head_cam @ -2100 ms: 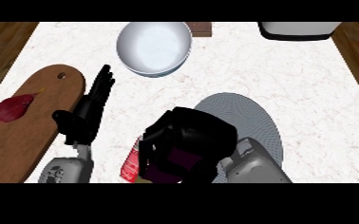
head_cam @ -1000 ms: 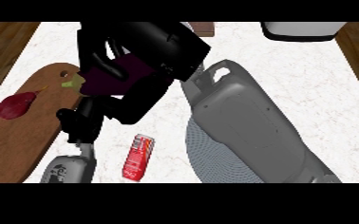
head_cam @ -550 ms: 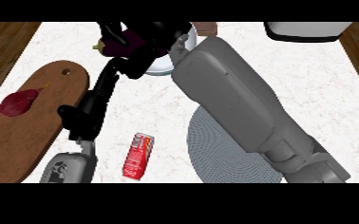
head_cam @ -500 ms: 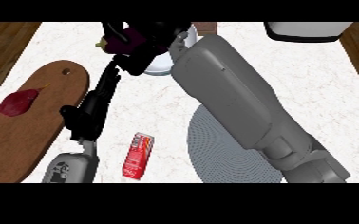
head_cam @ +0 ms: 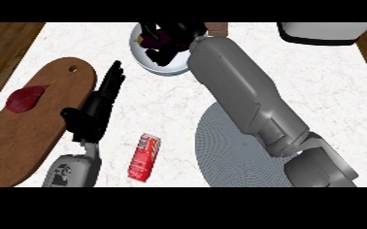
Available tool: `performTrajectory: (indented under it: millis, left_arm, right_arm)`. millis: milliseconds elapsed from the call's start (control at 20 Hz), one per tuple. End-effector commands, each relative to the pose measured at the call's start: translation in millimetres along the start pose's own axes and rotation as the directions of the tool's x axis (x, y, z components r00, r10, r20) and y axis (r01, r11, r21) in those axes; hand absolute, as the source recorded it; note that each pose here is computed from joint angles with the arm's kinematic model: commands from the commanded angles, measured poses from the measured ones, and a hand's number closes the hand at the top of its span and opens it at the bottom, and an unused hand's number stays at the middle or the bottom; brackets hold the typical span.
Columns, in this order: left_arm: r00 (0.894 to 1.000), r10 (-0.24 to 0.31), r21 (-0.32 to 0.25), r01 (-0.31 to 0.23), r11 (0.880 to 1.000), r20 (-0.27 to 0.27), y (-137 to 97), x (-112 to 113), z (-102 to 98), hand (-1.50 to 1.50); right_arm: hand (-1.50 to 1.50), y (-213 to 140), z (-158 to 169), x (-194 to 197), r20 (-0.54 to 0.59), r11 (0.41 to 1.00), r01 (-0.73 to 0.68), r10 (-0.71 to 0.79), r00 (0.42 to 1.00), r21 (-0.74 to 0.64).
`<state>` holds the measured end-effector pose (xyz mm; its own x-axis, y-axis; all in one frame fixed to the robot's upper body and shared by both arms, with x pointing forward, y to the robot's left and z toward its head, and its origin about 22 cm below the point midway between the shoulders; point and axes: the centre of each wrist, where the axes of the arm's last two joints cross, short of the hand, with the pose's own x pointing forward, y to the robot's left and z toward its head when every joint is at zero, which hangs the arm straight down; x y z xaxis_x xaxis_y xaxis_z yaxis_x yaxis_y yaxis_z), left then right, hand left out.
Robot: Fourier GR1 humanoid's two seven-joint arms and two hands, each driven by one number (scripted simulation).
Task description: Pick the eggplant from the placemat and place it in the bowl
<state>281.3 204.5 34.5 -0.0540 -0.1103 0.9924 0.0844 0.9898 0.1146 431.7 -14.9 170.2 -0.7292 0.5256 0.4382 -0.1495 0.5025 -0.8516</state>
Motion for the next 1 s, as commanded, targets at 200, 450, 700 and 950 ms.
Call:
performTrajectory:
  millis: [200, 450, 700, 950]
  left_arm:
    - [1.0, 0.004, -0.031, -0.003, 1.0, 0.023, -14.2, 5.3, -1.2, 0.0]
    - [1.0, 0.006, -0.022, -0.006, 1.0, 0.012, -9.8, 5.9, -9.6, 0.0]
    - [1.0, -0.001, -0.038, 0.002, 0.999, 0.027, -14.3, 10.8, -11.6, 0.0]
    - [1.0, -0.004, -0.034, 0.004, 0.999, 0.014, -9.1, 2.2, 0.5, 0.0]
  right_arm:
    - [1.5, 5.4, 7.7, -33.1, -0.146, 0.99, 0.092, -0.076, 0.986, 0.107]
    - [-1.5, 22.2, 26.6, -54.3, -0.133, 0.948, 0.191, -0.161, 0.978, 0.255]
    - [-1.5, 12.7, 23.6, -54.6, -0.045, 0.925, 0.326, -0.324, 0.945, 0.197]
    - [-1.5, -4.1, 22.2, -58.0, 0.02, 0.885, 0.466, -0.466, 0.884, 0.003]
